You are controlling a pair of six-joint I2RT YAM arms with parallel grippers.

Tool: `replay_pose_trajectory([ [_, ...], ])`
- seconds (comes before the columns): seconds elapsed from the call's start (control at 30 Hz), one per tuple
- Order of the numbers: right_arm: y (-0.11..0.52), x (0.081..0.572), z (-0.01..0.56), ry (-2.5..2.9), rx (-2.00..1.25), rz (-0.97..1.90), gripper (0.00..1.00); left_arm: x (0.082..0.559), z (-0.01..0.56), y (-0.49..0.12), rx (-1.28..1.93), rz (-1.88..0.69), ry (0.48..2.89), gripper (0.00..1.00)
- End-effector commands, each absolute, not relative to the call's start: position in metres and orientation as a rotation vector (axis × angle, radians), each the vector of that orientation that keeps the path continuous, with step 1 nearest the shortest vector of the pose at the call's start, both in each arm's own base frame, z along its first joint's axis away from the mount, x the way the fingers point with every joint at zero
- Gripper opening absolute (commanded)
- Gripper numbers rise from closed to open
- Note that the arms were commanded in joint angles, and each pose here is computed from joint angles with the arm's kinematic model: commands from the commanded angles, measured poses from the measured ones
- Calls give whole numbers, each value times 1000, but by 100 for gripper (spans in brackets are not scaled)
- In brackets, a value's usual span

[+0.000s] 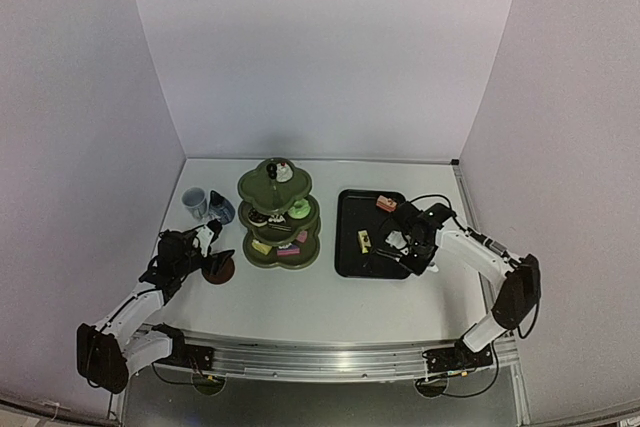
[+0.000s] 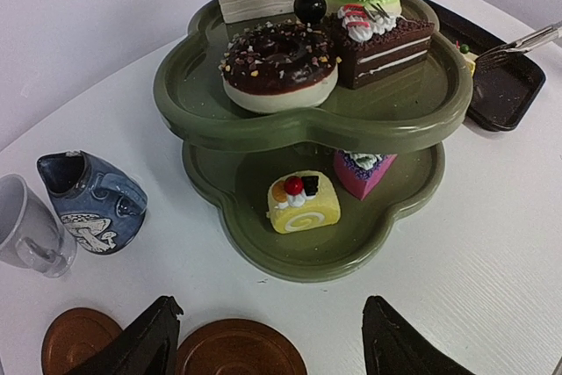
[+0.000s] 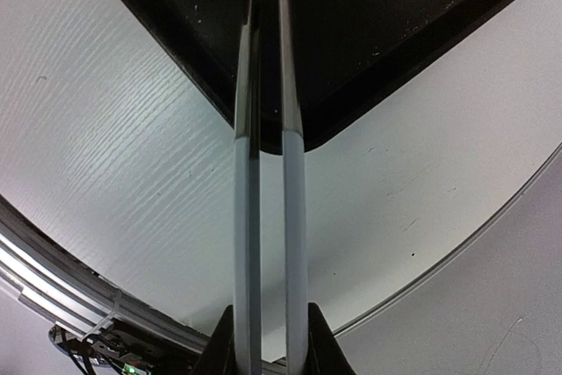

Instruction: Serve the afternoon tea

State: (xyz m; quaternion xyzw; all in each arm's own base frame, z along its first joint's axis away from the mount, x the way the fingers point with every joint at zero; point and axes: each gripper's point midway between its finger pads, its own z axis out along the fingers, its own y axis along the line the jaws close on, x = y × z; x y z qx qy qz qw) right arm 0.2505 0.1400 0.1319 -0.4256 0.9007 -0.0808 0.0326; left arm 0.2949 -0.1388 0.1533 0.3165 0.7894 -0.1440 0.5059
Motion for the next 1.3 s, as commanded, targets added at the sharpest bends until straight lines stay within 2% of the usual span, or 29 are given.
replay_pose_trajectory([
  [0.0,154,280,134,2757,-1176,-271,0,300,164,-136,751,-319,1856,71],
  [0.2,167,277,135,2838,-982,-142,0,299,166,-135,749,-308,1848,71],
  [0.43,194,240,123,3100,-627,192,2,298,164,-135,747,-312,1845,71],
  [0.73,185,226,120,3215,-370,134,9,298,163,-137,751,-320,1835,71],
  [1.0,186,224,119,3205,-384,54,18,298,164,-135,748,-309,1836,72],
  [1.27,179,229,126,3156,-394,7,23,299,164,-136,755,-308,1833,72],
])
